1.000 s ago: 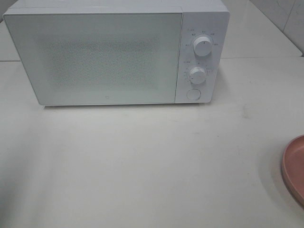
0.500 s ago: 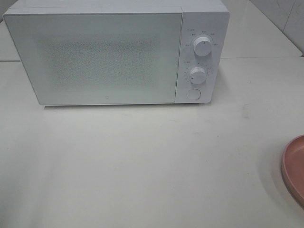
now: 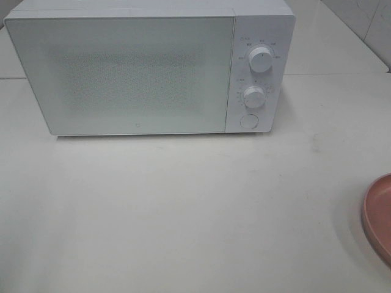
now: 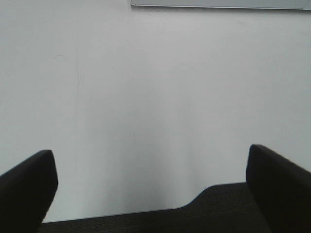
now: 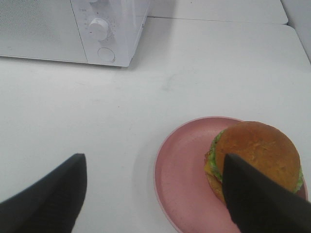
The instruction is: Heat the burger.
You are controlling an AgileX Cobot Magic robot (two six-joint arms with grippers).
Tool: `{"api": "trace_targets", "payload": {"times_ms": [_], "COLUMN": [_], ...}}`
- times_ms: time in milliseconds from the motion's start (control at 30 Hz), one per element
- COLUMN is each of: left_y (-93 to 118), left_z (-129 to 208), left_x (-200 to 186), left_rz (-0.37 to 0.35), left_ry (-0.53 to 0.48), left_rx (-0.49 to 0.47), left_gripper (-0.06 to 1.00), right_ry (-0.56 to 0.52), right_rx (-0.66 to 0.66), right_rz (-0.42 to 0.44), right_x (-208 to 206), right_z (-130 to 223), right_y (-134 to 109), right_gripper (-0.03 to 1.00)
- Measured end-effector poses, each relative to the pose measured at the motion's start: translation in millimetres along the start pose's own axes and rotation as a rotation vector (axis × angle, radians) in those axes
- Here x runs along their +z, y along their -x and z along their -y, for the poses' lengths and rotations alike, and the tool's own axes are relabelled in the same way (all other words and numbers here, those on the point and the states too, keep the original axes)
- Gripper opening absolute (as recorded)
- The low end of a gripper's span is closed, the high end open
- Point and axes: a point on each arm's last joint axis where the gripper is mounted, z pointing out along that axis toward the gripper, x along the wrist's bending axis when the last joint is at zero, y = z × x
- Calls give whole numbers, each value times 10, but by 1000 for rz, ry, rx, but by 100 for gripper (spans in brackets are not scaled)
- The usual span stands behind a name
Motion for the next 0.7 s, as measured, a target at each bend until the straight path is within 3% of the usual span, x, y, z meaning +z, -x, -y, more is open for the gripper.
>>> {"api": "trace_targets", "payload": {"times_ms": [300, 533, 700], "left_y": [13, 58, 71], "left_z": [55, 249, 314], "left_x": [-88, -331, -393], "left_rz": [-6, -14, -14], "left_ry": [61, 253, 307], "left_rx": [16, 53, 63], "left_gripper": [97, 97, 97], "right_ry": [0, 0, 0], "right_rx": [0, 0, 0], "right_rz": [0, 0, 0], "right_x": [0, 0, 0], "right_z": [0, 0, 0], "right_y": [0, 0, 0], "right_gripper": [75, 75, 75]}}
